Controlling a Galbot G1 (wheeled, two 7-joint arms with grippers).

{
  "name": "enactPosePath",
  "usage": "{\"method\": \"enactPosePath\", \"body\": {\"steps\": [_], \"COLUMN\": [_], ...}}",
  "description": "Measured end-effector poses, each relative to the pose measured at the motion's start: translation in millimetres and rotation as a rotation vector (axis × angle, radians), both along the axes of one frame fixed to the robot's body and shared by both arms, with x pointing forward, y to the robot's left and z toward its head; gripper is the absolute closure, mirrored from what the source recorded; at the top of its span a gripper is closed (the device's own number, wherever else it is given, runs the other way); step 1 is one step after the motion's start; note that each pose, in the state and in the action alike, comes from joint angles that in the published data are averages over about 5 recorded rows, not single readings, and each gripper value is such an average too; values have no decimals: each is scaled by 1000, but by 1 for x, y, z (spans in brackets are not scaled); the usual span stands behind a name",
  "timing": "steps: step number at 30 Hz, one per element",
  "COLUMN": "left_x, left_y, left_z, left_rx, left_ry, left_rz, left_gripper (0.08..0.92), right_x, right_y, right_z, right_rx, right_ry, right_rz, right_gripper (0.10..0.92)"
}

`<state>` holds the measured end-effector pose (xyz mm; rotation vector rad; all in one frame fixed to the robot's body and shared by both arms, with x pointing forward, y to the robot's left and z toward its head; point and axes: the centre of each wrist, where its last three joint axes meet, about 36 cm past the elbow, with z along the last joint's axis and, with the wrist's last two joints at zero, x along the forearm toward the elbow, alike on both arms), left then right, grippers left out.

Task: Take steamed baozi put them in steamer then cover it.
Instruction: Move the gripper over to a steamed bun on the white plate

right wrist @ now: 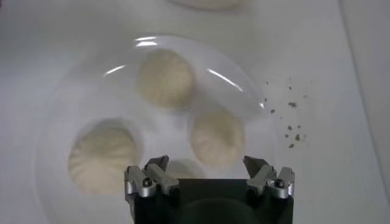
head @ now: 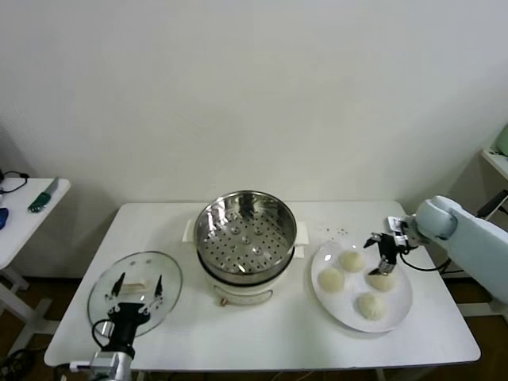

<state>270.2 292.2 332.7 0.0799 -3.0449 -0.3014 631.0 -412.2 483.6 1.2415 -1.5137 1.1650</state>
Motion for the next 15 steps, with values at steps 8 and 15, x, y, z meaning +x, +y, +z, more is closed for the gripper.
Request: {"method": "enactPosePath", "body": {"steps": [8, 15], "left_x": [2, 2], "left_y": [10, 15], "left_z": [0, -1], "left_rx": [7, 6], "left_ry": [4, 11], "left_rz": [11, 18], "left_gripper": [177, 177], "right_x": [30, 45], "right_y": [21, 36], "right_z": [-6, -15], "right_rx": [-62, -91], "right_ry": [32, 55], "right_rz": [13, 27], "right_gripper": [200, 200]}}
